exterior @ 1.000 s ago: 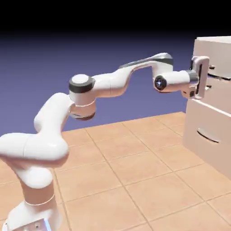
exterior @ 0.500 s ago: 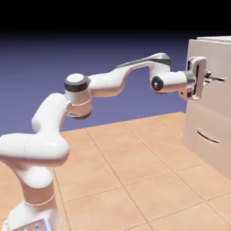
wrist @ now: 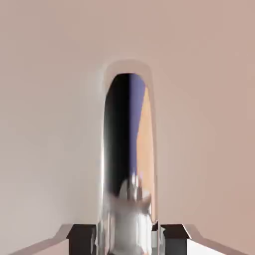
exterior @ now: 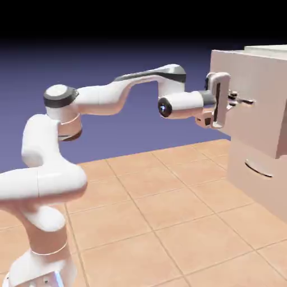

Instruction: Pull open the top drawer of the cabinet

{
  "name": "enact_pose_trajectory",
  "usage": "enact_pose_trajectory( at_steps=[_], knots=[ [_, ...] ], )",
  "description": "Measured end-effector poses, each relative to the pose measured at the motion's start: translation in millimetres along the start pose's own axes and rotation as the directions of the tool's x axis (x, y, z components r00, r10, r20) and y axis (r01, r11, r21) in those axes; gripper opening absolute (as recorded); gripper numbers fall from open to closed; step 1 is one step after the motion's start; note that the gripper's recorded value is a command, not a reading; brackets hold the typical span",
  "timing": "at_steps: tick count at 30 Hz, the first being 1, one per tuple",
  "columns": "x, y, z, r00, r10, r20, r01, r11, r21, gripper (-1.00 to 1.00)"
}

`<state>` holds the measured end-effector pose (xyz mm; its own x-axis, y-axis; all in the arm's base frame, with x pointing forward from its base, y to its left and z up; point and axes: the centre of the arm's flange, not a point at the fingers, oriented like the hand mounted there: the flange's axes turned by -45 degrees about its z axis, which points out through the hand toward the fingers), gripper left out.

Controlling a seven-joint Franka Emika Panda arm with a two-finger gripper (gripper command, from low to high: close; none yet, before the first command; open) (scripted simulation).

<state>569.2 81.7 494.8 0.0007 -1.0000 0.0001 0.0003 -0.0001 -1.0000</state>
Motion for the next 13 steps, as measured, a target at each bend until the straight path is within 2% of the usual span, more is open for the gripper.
enact_pose_trajectory(
  at_steps=[10, 11, 13],
  knots=[
    [0, 0, -112, 1.0, 0.0, 0.0, 0.0, 1.0, 0.001, -1.0],
    [0, 0, -114, 1.0, 0.0, 0.0, 0.0, 1.0, 0.001, 1.0],
    [0, 0, -114, 1.0, 0.0, 0.0, 0.0, 1.0, 0.001, 1.0]
  ],
)
